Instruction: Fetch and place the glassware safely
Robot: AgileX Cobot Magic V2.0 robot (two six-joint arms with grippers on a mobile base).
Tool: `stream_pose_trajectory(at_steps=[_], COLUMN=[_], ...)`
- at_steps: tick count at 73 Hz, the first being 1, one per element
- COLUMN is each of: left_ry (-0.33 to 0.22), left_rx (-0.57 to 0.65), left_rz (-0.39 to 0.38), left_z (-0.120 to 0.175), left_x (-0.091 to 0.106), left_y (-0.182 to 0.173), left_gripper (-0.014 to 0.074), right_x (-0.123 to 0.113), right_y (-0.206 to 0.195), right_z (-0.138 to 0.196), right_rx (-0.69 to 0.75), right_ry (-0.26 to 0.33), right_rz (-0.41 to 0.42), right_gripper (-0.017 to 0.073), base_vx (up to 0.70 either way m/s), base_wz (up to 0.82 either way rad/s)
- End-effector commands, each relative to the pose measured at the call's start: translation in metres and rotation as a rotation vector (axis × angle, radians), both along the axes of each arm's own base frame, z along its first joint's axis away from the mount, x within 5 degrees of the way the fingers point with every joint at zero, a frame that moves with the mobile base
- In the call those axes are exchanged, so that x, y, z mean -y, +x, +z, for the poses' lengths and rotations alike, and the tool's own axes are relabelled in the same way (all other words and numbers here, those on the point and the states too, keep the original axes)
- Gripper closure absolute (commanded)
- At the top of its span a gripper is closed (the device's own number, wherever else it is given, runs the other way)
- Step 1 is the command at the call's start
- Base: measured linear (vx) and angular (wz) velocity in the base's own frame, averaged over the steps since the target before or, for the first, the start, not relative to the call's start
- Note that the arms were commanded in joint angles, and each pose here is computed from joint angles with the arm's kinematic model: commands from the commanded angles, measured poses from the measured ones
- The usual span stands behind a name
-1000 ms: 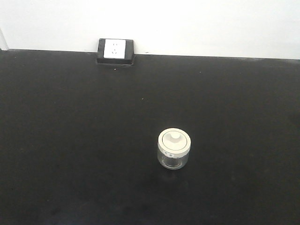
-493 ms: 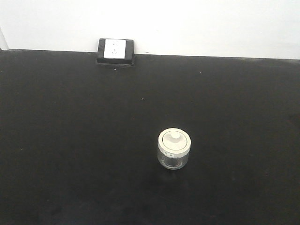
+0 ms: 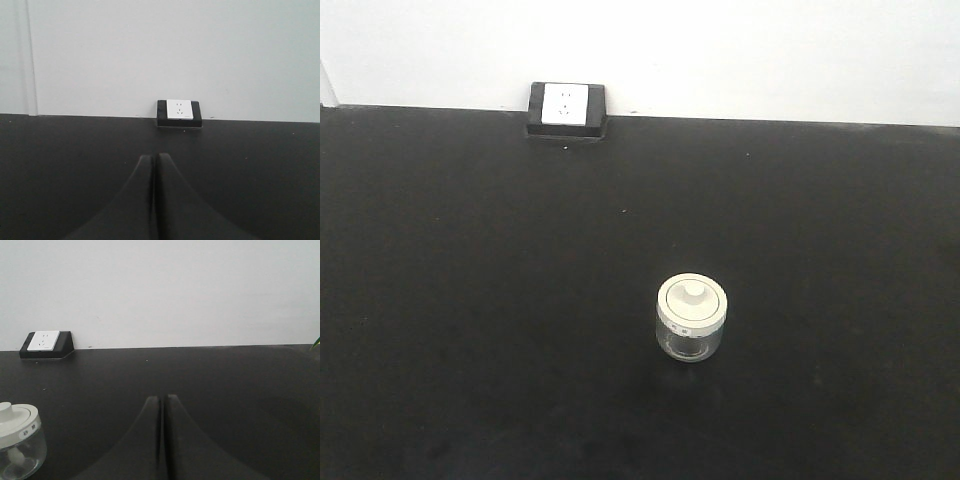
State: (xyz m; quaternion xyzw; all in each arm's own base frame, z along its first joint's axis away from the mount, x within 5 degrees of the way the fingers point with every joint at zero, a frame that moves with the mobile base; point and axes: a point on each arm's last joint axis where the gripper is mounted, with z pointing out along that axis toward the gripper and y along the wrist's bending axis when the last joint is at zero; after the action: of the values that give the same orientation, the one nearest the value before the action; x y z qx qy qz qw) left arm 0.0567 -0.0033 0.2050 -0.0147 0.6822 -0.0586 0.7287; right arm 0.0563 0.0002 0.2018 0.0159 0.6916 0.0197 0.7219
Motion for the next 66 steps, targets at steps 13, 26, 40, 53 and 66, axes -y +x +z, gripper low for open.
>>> stream_pose_trajectory(at_steps=[13, 26, 40, 53, 66], left_ry=[-0.013, -0.013, -0.013, -0.013, -0.013], left_rx=[0.049, 0.049, 0.049, 0.049, 0.049], left_rz=[-0.001, -0.001, -0.001, -0.001, -0.001], left_z=[-0.0038, -0.0038, -0.0038, -0.0038, -0.0038], left_x=[-0.0001, -0.0001, -0.0001, -0.0001, -0.0001], left_y=[-0.0005, -0.0005, -0.0005, -0.0005, -0.0005], left_gripper=[0.0601, 0.0601, 0.0601, 0.0601, 0.0601], right_x=[-0.0002, -0.0002, -0.0002, -0.0002, -0.0002], right_y=[-0.0001, -0.0001, -0.0001, -0.0001, -0.0001], right_z=[0.0005, 0.0003, 0.0003, 0.0003, 0.0003], right_rx=[0.061, 0.057, 0.057, 0.057, 0.057], right_ry=[-0.016, -0.016, -0.016, -0.016, -0.016], right_rz=[0.0, 0.0, 0.0, 0.0, 0.0], right_gripper=[0.0567, 0.0567, 0.0567, 0.0567, 0.0567], base_vx=[0.0, 0.0, 0.0, 0.0, 0.0], base_wz=[0.0, 0.0, 0.0, 0.0, 0.0])
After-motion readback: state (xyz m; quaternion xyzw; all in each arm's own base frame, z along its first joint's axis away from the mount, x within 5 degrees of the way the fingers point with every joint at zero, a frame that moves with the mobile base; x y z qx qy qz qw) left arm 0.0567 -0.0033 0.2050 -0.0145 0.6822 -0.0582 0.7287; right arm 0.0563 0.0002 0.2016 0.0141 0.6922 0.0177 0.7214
